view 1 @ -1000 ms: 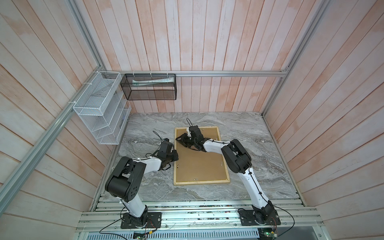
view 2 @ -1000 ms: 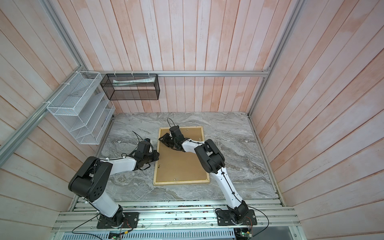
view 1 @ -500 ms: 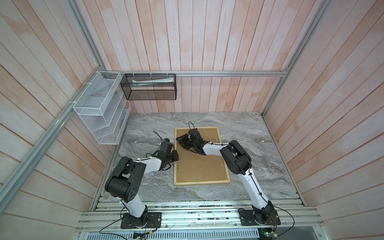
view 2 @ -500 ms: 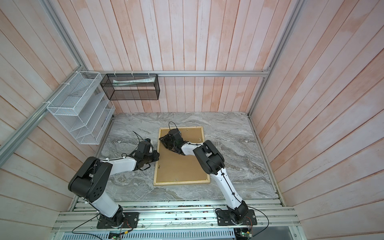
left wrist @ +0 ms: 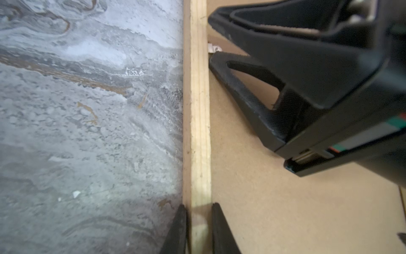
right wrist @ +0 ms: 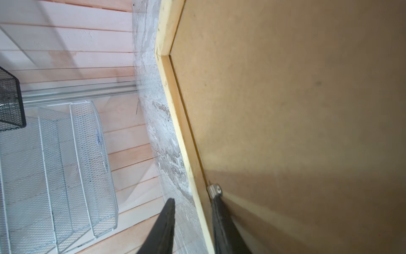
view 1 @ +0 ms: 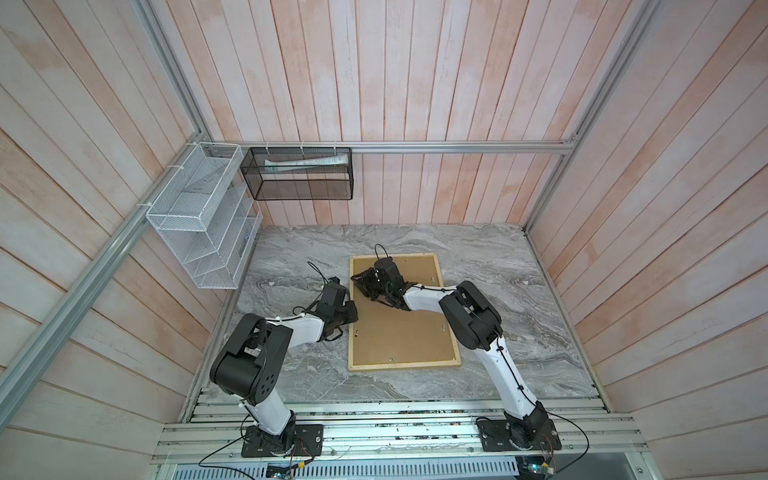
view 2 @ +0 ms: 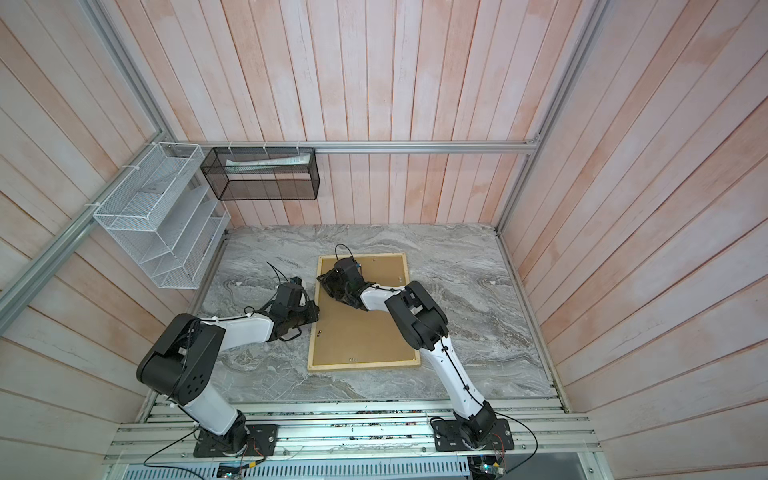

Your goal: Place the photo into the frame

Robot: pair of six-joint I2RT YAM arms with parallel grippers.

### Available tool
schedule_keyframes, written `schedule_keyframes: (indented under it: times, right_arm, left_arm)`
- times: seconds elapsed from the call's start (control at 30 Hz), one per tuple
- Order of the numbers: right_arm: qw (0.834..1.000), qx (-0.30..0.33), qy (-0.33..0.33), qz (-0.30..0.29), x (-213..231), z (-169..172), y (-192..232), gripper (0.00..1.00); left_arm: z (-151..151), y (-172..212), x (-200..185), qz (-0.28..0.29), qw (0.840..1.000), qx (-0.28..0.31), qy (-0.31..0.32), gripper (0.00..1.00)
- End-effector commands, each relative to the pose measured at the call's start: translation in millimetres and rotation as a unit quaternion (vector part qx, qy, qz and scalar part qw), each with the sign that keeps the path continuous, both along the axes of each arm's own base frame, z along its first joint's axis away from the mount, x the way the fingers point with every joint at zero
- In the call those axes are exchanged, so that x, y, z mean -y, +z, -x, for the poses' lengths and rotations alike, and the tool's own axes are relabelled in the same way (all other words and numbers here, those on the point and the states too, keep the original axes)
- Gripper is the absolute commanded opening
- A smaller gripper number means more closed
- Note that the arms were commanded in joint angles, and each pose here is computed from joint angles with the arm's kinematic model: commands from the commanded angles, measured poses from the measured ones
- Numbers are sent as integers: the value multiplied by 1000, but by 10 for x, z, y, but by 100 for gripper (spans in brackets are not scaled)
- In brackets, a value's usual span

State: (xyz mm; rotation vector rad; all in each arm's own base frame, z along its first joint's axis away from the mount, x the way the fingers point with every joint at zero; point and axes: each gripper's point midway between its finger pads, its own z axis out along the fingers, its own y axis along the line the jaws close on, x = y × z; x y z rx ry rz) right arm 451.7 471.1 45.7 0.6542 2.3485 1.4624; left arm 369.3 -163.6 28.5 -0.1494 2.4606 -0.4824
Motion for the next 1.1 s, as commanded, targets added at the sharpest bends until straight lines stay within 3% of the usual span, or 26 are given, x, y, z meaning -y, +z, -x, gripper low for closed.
schedule_keyframes:
  times: [0.0, 0.17, 0.37, 0.83, 1.0, 1.07]
  right_arm:
    - [996, 7, 37, 78, 79, 218, -355, 31]
    - [993, 107, 40, 33, 278, 331, 288, 31]
    - [984, 169, 45, 16, 696, 465, 774, 31]
    - [966, 225, 38, 122, 1714, 998, 1036, 31]
    - [964, 227, 58, 129, 1691, 1034, 1027, 32]
    - [965, 220, 65, 126, 1656, 1041, 977, 32]
  left_arm:
    - [415, -257, 120, 4, 996, -90, -29, 4]
    - [315, -248, -21, 0, 996, -92, 19, 4]
    - [108, -152, -152, 11, 995, -80, 62, 4]
    - [-541, -5, -162, 8, 998, -44, 39, 5]
    - [-678, 157, -133, -3, 1000, -21, 17, 30]
    - [-676, 250, -144, -4, 1000, -13, 17, 35]
